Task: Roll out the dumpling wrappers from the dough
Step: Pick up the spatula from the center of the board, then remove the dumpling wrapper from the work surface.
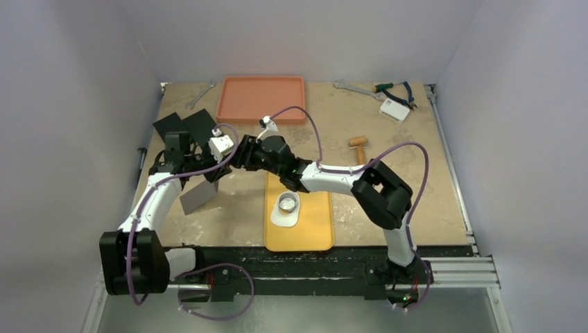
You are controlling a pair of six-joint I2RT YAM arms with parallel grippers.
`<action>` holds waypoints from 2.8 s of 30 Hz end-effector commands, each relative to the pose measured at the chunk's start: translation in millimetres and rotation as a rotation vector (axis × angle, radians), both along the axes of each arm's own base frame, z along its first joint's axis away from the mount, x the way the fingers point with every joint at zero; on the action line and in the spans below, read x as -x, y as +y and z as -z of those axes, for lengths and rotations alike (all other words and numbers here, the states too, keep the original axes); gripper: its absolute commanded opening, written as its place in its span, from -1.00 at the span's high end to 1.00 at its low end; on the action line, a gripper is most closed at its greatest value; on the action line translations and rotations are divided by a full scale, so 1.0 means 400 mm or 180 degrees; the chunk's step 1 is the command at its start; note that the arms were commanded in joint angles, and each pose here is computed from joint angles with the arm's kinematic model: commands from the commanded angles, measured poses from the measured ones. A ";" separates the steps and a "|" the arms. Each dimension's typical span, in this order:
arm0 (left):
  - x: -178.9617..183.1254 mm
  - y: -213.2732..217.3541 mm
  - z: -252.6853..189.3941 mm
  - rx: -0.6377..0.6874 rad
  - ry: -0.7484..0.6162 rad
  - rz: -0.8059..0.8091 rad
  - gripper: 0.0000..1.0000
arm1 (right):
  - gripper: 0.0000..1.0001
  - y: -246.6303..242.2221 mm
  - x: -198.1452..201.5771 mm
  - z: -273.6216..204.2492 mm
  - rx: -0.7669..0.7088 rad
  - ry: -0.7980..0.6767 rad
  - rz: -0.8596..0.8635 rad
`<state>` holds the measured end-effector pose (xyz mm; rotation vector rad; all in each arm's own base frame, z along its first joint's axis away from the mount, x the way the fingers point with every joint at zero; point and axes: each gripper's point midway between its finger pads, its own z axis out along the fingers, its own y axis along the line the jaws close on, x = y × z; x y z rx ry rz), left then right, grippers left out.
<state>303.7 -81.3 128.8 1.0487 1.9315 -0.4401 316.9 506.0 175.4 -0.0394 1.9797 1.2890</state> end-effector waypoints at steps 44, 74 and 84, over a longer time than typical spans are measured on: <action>-0.072 -0.007 -0.618 0.0767 -0.0392 -0.0961 -0.47 | 1.00 -0.336 0.086 -0.634 0.1516 -0.3111 -0.0359; -0.163 -0.264 -0.005 -0.0192 0.0442 -0.0993 -0.50 | 1.00 -0.656 0.336 -0.401 0.2085 -0.2768 -0.0861; -0.131 -0.262 0.090 -0.0048 0.0804 -0.1313 -0.39 | 1.00 -0.624 0.342 -0.387 0.1909 -0.2918 -0.0903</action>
